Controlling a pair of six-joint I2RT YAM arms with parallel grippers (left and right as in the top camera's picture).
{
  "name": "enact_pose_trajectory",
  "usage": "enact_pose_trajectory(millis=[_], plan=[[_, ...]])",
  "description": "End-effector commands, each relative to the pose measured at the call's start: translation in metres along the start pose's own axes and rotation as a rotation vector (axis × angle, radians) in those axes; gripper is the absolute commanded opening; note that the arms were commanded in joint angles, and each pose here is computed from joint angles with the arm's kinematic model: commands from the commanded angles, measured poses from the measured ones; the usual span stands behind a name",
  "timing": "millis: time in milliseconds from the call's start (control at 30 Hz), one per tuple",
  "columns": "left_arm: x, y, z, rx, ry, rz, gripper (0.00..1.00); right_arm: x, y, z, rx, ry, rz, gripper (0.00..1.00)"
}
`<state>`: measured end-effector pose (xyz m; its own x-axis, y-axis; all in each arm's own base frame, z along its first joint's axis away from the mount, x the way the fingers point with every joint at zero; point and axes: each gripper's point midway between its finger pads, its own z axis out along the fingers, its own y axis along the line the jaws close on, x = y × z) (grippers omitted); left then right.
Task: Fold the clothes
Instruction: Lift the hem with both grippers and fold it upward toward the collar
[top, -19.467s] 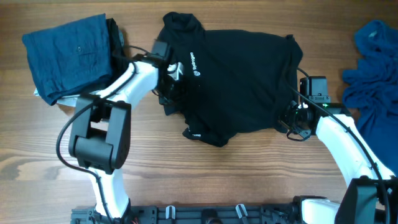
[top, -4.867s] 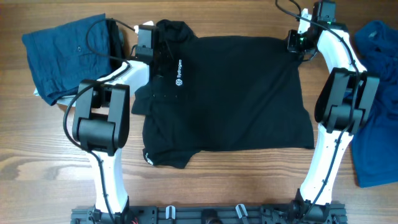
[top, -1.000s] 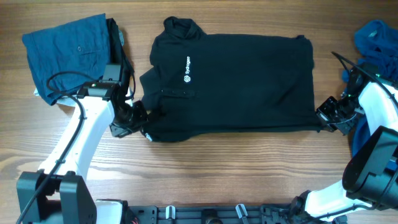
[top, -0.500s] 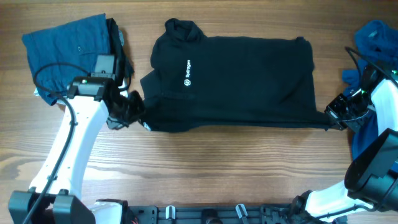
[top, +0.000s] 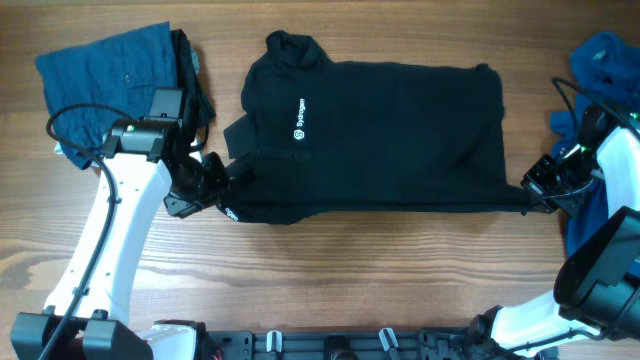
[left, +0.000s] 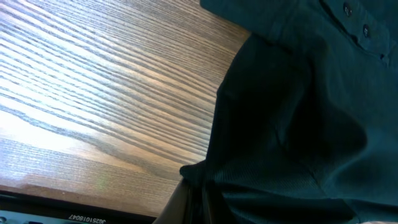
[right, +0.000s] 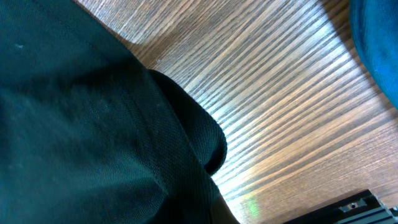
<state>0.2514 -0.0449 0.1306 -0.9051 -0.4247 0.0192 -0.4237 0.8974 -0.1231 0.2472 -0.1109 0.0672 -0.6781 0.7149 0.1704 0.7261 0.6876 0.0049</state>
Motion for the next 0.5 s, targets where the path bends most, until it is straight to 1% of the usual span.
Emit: enact_pose_trajectory(millis=[0,67,167,333,467], plan=[[-0.016,0.007,-0.008,-0.037,-0.094,-0.04,0.04,-0.013,-0.011,-0.007,0.046,-0.049,0.005,0.04],[-0.026,0.001,-0.009,-0.013,-0.131,-0.037,0.04,-0.015,-0.01,-0.008,0.043,-0.057,0.005,0.04],[-0.041,-0.01,-0.022,0.028,-0.197,-0.03,0.04,-0.024,-0.006,-0.023,0.03,-0.095,-0.002,0.04],[-0.076,-0.04,-0.093,0.148,-0.388,-0.013,0.04,-0.04,0.004,-0.065,-0.002,-0.171,-0.027,0.04],[-0.093,-0.057,-0.149,0.233,-0.525,0.003,0.04,-0.049,0.018,-0.099,-0.069,-0.235,-0.086,0.04]])
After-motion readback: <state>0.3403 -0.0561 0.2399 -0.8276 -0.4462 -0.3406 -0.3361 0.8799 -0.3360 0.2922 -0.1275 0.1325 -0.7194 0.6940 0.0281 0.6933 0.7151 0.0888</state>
